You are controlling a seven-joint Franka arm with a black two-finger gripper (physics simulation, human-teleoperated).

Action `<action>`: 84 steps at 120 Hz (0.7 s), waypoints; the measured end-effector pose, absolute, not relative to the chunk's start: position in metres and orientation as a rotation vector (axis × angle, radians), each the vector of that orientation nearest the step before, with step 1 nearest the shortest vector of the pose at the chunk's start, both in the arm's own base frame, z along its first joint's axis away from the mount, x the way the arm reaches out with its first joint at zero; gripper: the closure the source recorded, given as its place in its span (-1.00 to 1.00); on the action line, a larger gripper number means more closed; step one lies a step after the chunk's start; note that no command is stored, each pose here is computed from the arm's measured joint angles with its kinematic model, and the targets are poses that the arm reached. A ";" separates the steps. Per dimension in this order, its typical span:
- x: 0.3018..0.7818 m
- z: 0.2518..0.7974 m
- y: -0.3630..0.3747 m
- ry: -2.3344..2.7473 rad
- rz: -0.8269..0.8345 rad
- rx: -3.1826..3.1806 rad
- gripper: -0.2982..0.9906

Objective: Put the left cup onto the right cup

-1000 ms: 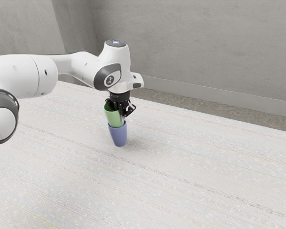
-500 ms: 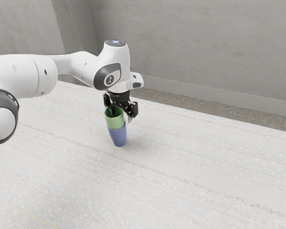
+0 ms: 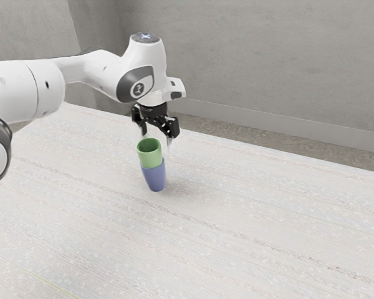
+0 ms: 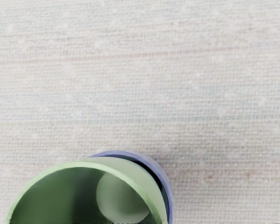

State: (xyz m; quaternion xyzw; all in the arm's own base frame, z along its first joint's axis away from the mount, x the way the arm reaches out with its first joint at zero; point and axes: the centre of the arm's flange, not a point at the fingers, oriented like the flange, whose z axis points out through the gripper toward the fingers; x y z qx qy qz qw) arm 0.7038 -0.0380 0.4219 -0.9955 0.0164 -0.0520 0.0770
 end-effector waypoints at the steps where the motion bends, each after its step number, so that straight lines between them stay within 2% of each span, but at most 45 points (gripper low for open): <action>1: 0.704 0.423 -0.038 0.050 -0.158 -2.982 -0.53; 44: 0.674 0.515 -0.040 -0.001 -0.245 -2.998 -0.54; 84: 0.615 0.608 -0.036 -0.054 -0.209 -2.987 -0.54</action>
